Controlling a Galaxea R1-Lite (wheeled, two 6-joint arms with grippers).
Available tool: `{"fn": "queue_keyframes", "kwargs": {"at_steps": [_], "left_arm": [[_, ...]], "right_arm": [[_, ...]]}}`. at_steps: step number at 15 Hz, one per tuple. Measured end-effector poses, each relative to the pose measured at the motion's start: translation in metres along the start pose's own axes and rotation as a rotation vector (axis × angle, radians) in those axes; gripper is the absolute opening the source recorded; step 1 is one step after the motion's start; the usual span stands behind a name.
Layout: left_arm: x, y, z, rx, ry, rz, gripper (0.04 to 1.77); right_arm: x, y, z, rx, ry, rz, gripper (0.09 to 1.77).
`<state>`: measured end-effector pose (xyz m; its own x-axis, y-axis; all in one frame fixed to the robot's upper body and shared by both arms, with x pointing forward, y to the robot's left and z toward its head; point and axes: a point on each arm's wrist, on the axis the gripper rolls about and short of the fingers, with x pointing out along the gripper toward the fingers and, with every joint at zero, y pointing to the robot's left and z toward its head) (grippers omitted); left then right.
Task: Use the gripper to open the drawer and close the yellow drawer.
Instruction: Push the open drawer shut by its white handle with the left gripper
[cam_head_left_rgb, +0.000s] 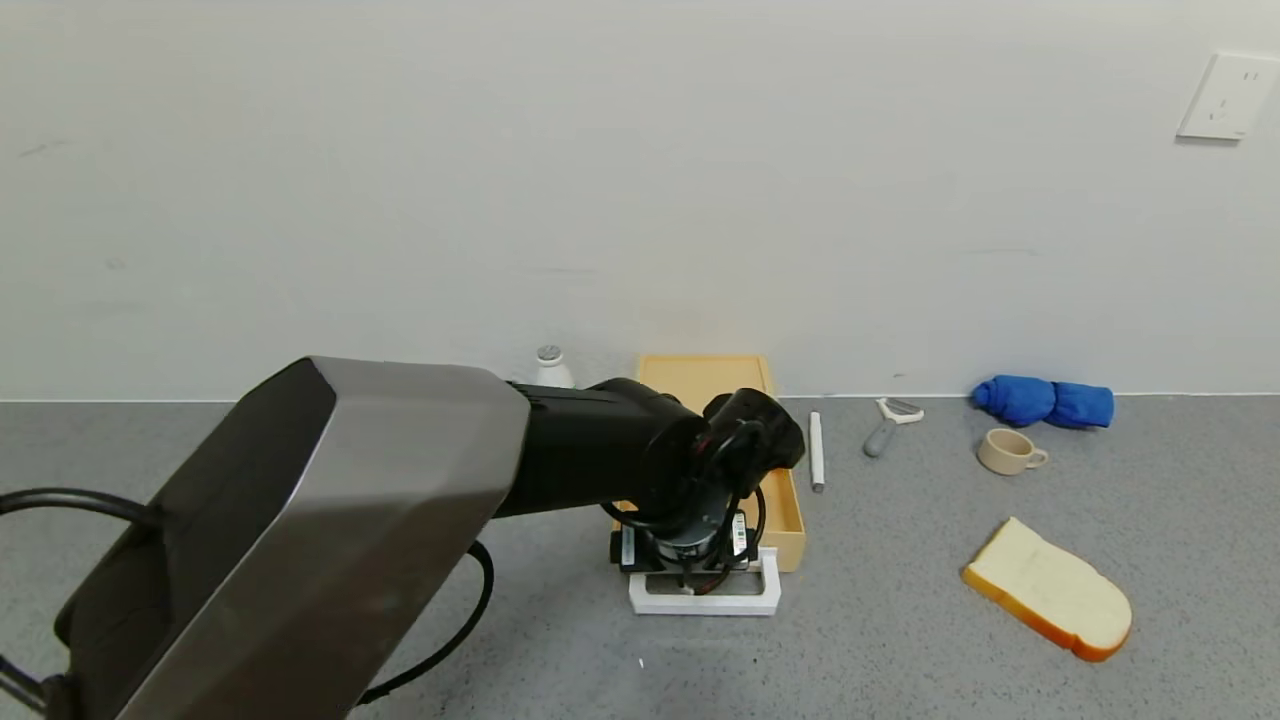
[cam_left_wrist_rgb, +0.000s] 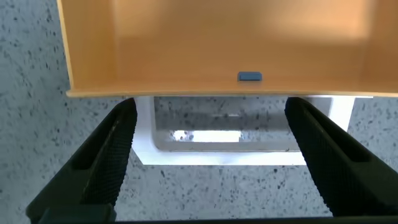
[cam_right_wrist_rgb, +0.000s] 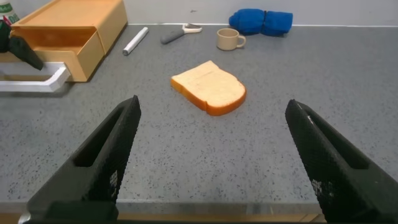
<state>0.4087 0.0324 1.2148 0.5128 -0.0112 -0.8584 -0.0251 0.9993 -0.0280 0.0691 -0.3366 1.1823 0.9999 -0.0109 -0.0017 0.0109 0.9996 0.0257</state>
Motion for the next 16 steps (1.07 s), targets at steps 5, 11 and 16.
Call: {"fn": "queue_keyframes", "kwargs": {"at_steps": [5,11,16], "left_arm": [[0.009,0.007,0.025,0.005,-0.046,-0.006,1.72],[0.024,0.015,0.049,0.042,-0.121,-0.033,1.72],[0.034,0.022,0.063,0.04,-0.182,-0.052,1.72]], "right_arm": [[0.0,0.0,0.0,0.0,0.0,0.0,1.71],[0.0,0.0,0.0,0.0,0.0,0.0,1.71],[0.0,0.0,0.0,0.0,0.0,0.0,1.71]]}}
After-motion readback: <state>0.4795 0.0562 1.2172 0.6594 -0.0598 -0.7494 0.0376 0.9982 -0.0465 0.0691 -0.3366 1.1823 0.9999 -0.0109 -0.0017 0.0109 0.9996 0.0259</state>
